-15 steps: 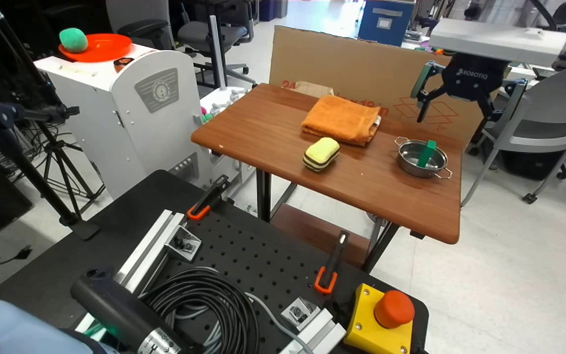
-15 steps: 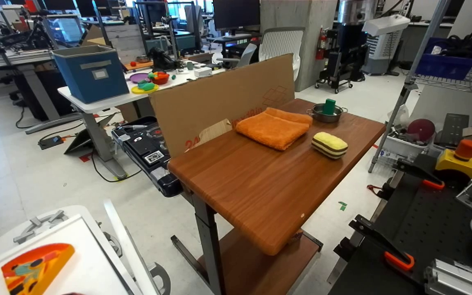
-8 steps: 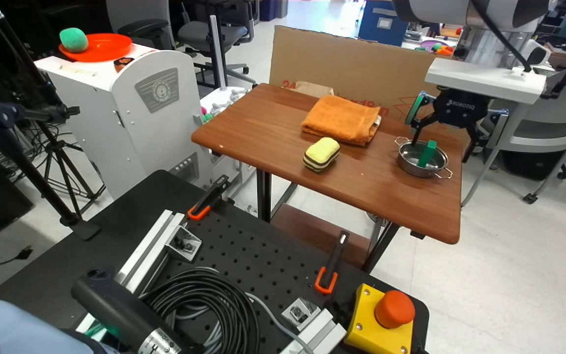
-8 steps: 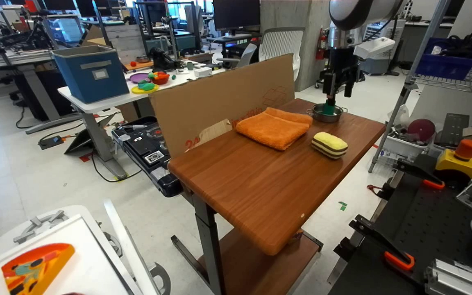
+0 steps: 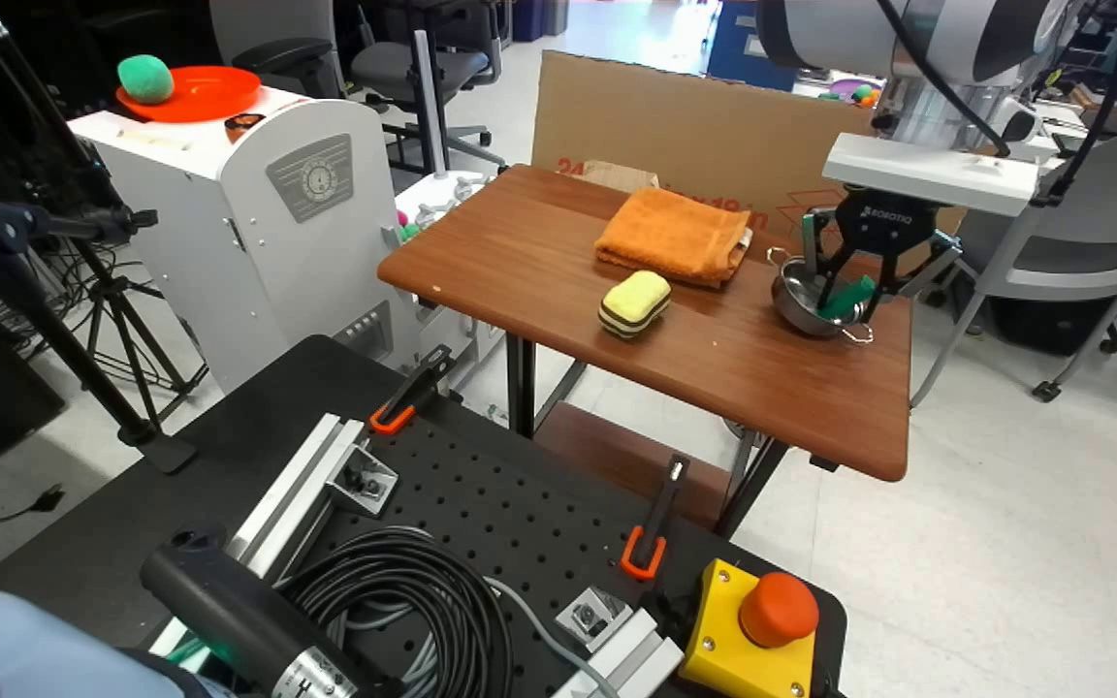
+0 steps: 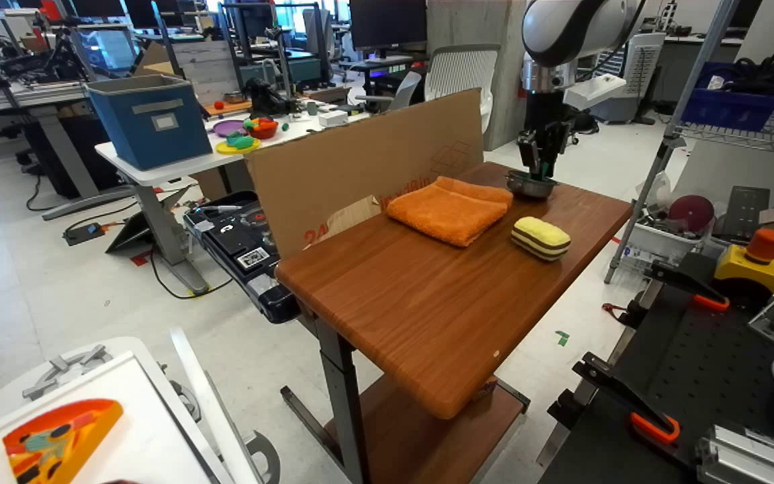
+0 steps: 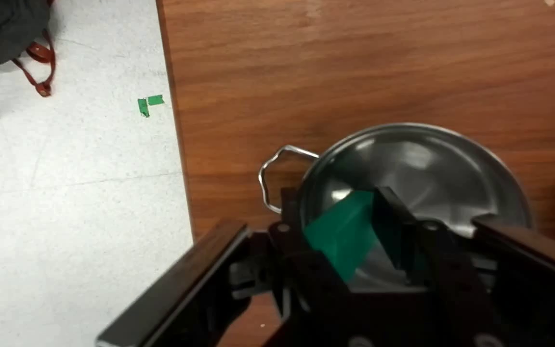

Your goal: Put the green block on the table

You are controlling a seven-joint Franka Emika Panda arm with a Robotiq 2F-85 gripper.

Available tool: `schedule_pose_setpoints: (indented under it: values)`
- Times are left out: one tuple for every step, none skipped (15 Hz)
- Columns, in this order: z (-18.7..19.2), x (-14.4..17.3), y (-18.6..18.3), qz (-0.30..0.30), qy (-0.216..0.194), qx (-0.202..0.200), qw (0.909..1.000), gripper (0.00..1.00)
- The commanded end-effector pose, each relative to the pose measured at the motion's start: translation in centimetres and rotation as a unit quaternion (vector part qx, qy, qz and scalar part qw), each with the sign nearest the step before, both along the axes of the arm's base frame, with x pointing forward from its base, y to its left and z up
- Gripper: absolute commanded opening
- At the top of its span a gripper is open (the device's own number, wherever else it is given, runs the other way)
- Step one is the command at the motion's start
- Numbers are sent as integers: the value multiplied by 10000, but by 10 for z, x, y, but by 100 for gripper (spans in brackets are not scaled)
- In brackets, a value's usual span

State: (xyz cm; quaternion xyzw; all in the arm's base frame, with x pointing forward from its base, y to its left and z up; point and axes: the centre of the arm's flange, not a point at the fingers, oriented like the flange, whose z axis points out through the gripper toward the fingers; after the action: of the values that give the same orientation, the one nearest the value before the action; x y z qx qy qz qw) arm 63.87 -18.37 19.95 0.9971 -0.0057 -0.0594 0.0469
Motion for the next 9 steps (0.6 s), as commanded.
schedule_pose_setpoints:
  values:
    - [15,8,3,325,-71,-25,9994,12]
    - [22,7,4,417,-105,-38,9991,5]
    - [25,6,4,485,-120,-39,9987,0]
    - [31,2,5,560,-142,-55,9983,2]
    - [35,1,5,623,-144,-74,9979,5]
    - [42,-4,6,689,-165,-113,9974,5]
    - [47,-7,7,733,-196,-128,9970,5]
    - [55,-12,9,770,-189,-119,9968,5]
    - [63,-18,12,820,-193,-83,9964,5]
